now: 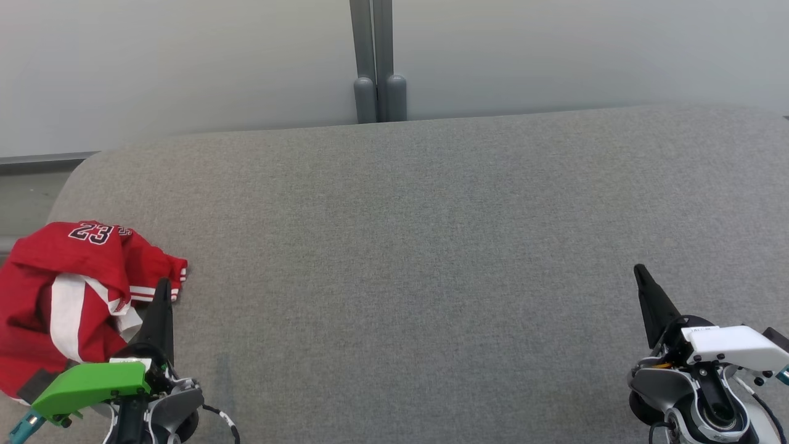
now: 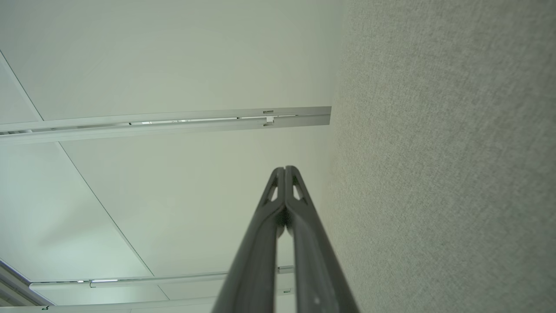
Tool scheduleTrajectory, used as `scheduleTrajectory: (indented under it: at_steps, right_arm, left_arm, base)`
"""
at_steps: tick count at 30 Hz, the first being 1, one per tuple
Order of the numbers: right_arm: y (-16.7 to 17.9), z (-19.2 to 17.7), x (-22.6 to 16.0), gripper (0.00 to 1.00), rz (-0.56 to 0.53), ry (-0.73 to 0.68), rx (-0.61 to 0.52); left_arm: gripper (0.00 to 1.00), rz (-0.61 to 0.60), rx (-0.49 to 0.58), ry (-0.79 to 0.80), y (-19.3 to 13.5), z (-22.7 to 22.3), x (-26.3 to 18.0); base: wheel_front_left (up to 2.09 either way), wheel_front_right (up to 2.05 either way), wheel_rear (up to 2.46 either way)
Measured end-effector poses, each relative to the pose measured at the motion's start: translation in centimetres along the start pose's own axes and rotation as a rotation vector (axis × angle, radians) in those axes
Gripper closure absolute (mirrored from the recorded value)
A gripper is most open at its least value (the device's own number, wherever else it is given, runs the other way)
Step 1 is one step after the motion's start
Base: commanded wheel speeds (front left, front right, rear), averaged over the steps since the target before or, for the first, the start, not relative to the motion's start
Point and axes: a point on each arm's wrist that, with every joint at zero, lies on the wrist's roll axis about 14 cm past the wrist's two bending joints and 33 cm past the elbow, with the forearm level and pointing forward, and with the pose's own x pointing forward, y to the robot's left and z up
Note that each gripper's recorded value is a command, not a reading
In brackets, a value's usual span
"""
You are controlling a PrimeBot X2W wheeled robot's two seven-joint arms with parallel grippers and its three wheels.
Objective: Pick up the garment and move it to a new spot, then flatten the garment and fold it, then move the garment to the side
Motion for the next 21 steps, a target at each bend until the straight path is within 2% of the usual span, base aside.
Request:
scheduleTrajectory:
  at_steps: [21]
  right_arm:
    - [0.0, 0.0, 0.0, 1.0, 0.0, 0.0, 0.0]
  left_arm:
    - [1.0, 0.0, 0.0, 0.0, 0.0, 0.0, 0.0]
  base:
    - [0.0, 0.0, 0.0]
